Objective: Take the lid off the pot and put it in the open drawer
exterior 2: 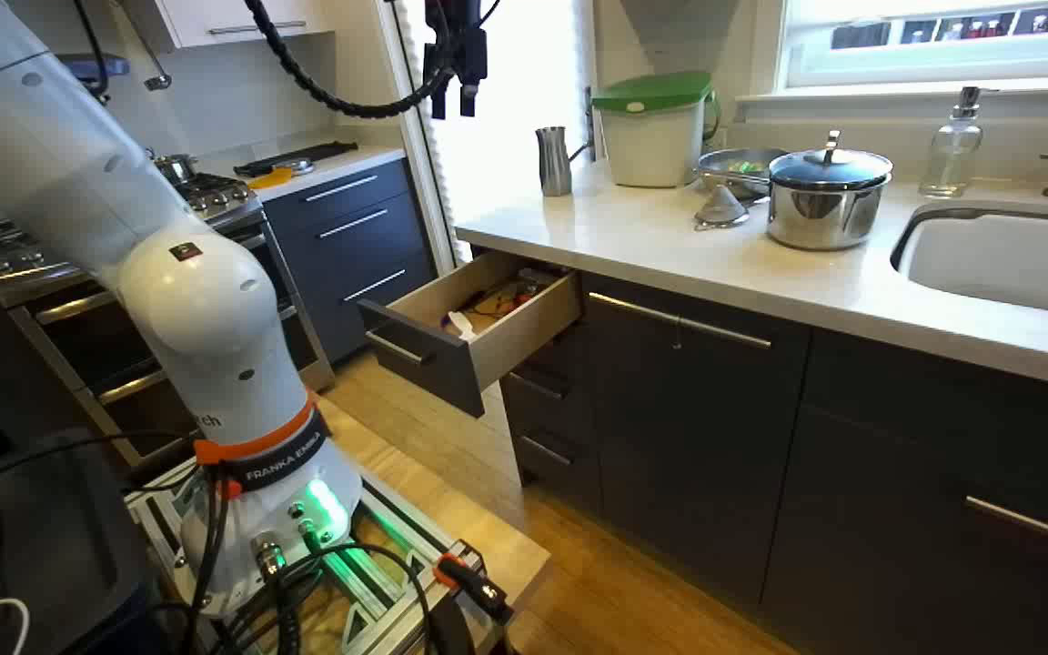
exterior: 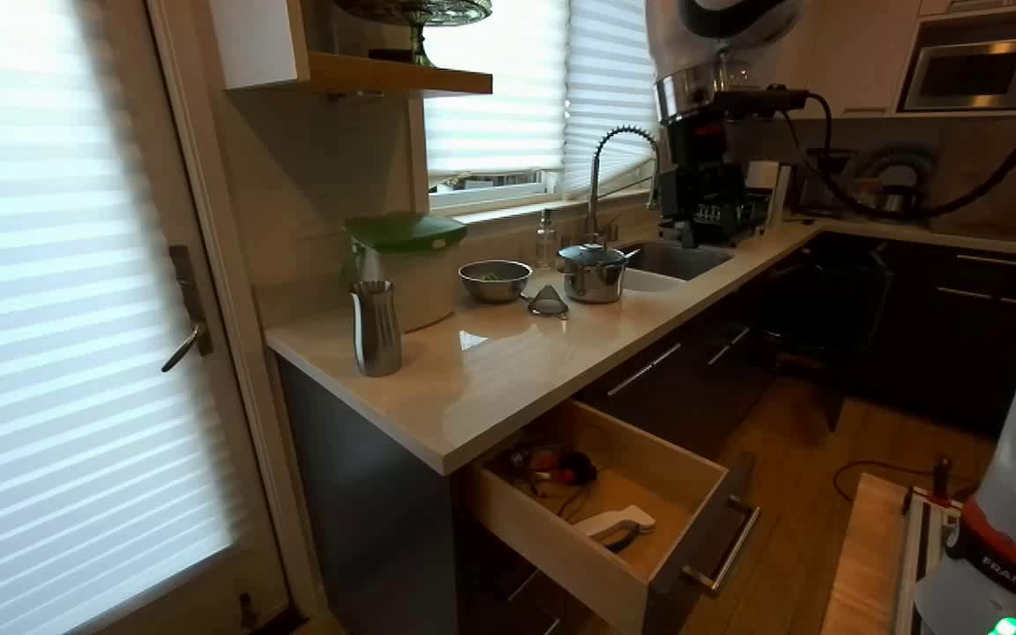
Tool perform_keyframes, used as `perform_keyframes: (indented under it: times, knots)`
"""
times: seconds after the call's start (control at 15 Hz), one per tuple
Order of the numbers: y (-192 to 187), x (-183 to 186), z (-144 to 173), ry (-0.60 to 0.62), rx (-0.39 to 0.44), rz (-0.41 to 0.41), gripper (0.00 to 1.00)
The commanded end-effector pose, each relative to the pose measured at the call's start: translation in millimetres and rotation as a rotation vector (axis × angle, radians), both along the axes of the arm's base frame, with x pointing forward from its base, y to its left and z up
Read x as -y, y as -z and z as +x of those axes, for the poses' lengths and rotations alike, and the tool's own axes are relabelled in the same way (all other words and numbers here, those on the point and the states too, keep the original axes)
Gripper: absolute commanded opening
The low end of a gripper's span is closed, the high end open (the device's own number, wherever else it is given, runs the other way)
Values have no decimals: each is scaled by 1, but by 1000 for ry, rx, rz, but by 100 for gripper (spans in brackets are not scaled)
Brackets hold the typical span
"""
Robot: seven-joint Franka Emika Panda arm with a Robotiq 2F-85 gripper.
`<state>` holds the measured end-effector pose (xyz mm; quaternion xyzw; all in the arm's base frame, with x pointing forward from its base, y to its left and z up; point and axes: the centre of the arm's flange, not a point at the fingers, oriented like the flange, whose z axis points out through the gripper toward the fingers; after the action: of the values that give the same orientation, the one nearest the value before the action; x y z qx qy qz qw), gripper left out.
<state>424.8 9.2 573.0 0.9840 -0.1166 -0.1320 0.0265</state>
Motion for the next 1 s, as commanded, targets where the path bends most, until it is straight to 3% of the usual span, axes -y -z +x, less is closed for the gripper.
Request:
perform_keyframes:
  times: [0.0, 0.33, 0.4, 0.73, 0.93]
  knots:
    - [0, 0, 0, 0, 0, 0, 100]
    - [0, 0, 0, 0, 0, 0, 100]
    - [-3, 6, 7, 41, 88, -20, 100]
    - [-44, 98, 58, 206, 363, 17, 100]
    - [-61, 174, 77, 146, 280, 162, 100]
